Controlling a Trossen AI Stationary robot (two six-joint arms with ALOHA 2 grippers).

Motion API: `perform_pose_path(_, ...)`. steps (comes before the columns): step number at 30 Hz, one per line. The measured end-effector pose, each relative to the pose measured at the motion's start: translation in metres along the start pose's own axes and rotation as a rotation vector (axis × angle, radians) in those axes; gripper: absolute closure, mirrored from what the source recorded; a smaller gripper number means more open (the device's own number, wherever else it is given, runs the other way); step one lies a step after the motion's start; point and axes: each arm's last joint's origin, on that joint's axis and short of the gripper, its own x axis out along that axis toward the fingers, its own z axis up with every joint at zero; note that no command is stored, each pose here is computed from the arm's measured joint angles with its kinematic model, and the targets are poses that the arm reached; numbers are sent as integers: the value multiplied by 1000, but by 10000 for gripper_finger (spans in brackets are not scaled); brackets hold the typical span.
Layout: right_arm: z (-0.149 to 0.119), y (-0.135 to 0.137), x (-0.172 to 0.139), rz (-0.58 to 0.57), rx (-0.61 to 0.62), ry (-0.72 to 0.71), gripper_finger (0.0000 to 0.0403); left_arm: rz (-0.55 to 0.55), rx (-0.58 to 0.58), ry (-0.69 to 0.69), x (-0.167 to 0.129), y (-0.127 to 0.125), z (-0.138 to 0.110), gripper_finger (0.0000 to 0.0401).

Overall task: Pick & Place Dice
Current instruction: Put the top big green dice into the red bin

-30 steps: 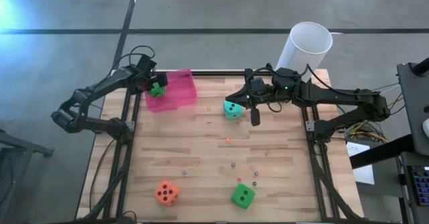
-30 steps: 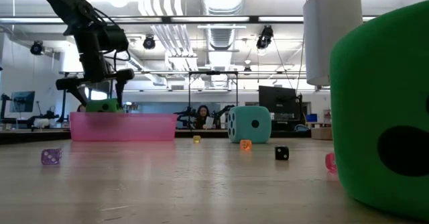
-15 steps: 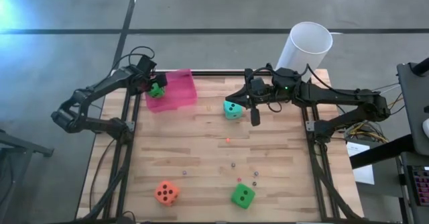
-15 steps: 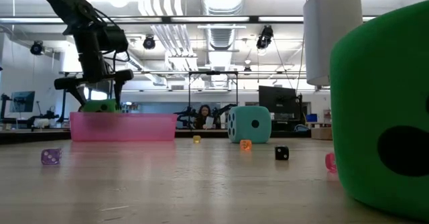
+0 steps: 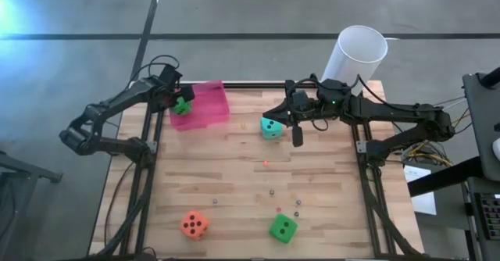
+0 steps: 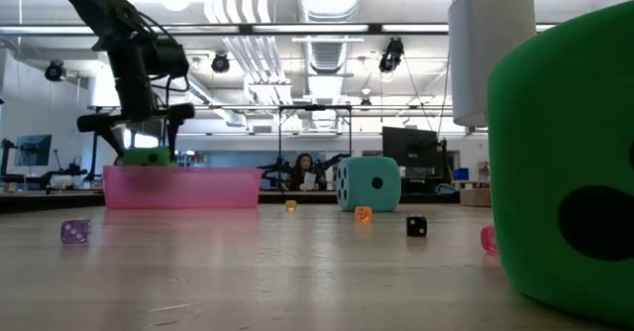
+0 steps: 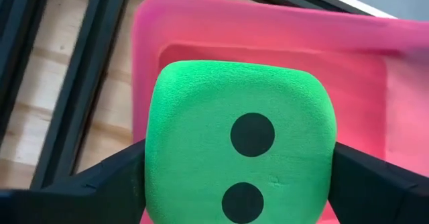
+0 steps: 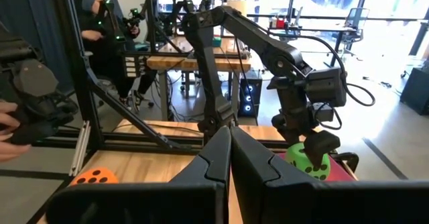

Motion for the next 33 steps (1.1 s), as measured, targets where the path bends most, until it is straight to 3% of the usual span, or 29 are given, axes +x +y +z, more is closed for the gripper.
perform_pose_path(5, 0, 0, 0, 0, 1, 0, 394, -7, 4, 3, -1, 0, 0, 8)
perform_pose_path(14, 0, 0, 0, 0, 1, 0, 394, 15, -12, 11, 0, 2, -1, 60)
perform_pose_path(20, 0, 0, 0, 0, -1, 0, 394, 10, -9, 5, -2, 2, -1, 11)
perform_pose_path(29, 0, 0, 0, 0, 0, 0, 394, 44, -85, 16, 4, 7, -6, 59)
perform_pose_path(33, 0, 0, 0, 0, 1, 0, 394, 23, -35, 15, 3, 6, -6, 36)
